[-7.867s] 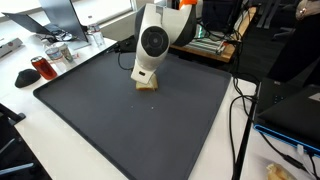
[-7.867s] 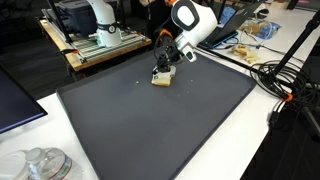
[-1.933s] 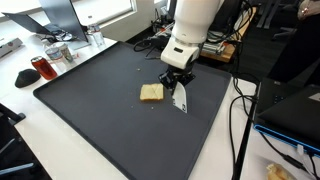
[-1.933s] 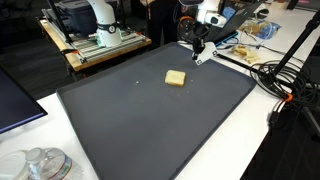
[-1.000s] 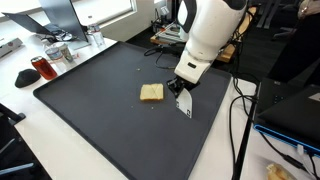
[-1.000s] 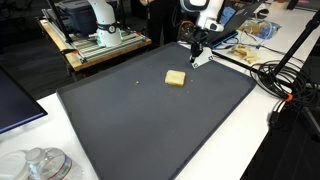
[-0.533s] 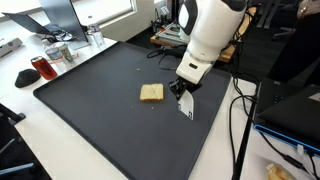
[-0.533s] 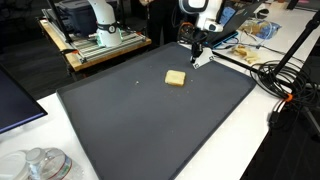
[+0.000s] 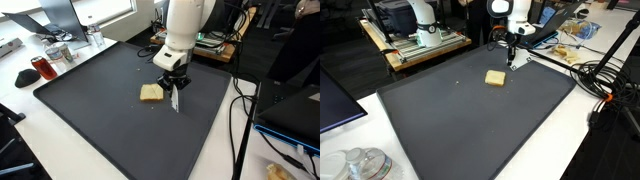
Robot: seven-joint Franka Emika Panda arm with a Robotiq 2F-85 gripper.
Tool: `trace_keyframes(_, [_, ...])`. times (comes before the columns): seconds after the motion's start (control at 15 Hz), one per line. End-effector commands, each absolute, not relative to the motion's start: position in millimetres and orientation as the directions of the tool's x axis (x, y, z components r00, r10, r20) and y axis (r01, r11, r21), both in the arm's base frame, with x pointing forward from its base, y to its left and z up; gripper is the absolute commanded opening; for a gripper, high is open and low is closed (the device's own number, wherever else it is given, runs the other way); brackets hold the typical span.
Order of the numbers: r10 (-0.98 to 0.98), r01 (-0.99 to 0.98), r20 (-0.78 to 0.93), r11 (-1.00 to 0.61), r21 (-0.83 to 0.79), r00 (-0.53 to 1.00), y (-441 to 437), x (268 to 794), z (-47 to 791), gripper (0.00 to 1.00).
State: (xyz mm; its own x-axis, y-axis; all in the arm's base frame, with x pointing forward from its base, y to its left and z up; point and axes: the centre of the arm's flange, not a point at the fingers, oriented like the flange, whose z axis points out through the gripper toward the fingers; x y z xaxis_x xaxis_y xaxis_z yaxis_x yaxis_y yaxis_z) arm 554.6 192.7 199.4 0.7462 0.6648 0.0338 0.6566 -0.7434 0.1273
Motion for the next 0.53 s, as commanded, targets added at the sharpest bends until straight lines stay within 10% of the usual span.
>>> trace_keyframes(0.0, [0.647,0.645,0.12,-0.762,0.061,0.753,158.9,526.9,215.6,0.01])
trace_keyframes(0.47, [0.586,0.617,0.307,-0.787,-0.002,0.75,131.0,506.6,222.6,0.01])
